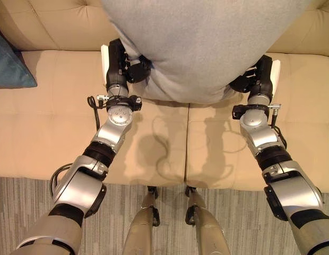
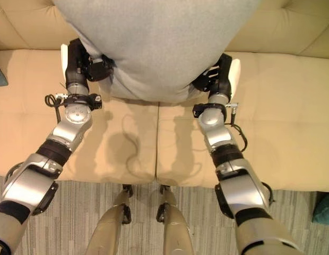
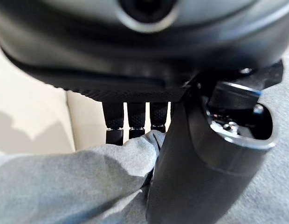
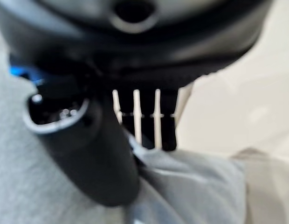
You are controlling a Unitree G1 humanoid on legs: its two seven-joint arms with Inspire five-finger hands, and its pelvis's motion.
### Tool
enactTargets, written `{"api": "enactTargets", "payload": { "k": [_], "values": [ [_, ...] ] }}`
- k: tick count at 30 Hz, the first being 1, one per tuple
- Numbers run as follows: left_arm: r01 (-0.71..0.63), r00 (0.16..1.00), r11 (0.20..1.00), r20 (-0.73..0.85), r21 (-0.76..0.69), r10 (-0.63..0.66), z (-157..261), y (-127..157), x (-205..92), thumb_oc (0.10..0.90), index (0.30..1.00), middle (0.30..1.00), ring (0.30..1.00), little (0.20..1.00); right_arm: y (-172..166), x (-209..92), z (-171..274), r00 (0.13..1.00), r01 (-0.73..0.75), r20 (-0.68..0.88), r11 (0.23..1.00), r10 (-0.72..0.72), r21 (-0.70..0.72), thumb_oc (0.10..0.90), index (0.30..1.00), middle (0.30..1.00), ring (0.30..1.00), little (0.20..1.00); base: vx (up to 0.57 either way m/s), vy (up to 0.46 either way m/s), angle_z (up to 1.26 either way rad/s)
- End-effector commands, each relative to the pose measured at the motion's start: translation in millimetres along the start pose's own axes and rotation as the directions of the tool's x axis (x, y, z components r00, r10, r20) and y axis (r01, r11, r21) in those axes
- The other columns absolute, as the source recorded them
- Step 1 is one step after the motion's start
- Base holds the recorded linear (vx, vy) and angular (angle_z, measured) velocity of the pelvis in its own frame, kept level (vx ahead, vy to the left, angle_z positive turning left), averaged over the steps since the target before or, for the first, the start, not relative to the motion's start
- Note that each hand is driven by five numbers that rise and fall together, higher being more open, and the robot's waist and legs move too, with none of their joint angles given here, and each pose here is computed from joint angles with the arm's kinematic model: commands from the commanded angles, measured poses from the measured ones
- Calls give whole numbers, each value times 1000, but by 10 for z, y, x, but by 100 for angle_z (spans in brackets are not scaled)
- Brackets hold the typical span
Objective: Pick up all the scattered cushions and arrange them neatly on the sofa.
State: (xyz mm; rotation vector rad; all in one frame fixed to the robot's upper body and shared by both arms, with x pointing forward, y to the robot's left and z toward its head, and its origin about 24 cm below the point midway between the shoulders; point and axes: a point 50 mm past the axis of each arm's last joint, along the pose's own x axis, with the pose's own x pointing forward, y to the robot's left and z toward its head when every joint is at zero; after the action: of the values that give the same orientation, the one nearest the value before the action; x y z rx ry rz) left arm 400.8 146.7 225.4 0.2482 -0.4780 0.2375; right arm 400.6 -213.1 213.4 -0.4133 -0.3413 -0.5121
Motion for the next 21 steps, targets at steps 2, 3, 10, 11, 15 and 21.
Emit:
{"api": "enactTargets", "payload": {
  "k": [2,3,10,11,15,21],
  "values": [
    [73,934,997,353,-31,-58,847,-168,175,800,900,900,900,900,-118,203,1189,901,38,422,986,-105,165,800,900,900,900,900,-75,12,19],
    [80,943,996,327,-47,-61,752,-156,137,800,900,900,900,900,-170,226,1097,912,50,397,989,-103,142,800,900,900,900,900,1,8,-47],
    [42,981,999,191,-15,-38,226,111,-38,800,900,900,900,900,-437,233,652,943,97,312,993,-115,72,800,900,900,900,900,-17,0,0],
    [42,981,999,189,-14,-39,221,110,-42,800,900,900,900,900,-435,230,646,944,96,310,993,-114,71,800,900,900,900,900,1,-4,16],
    [13,997,999,78,32,-15,-172,433,-209,800,900,900,900,900,-656,155,278,964,108,240,994,-111,29,800,900,900,900,900,2,-1,6],
    [0,991,995,-134,102,13,-801,874,-714,800,900,900,900,900,-905,-194,-415,993,85,85,996,-83,-23,800,900,900,900,900,21,-7,-4]
  ]
}}
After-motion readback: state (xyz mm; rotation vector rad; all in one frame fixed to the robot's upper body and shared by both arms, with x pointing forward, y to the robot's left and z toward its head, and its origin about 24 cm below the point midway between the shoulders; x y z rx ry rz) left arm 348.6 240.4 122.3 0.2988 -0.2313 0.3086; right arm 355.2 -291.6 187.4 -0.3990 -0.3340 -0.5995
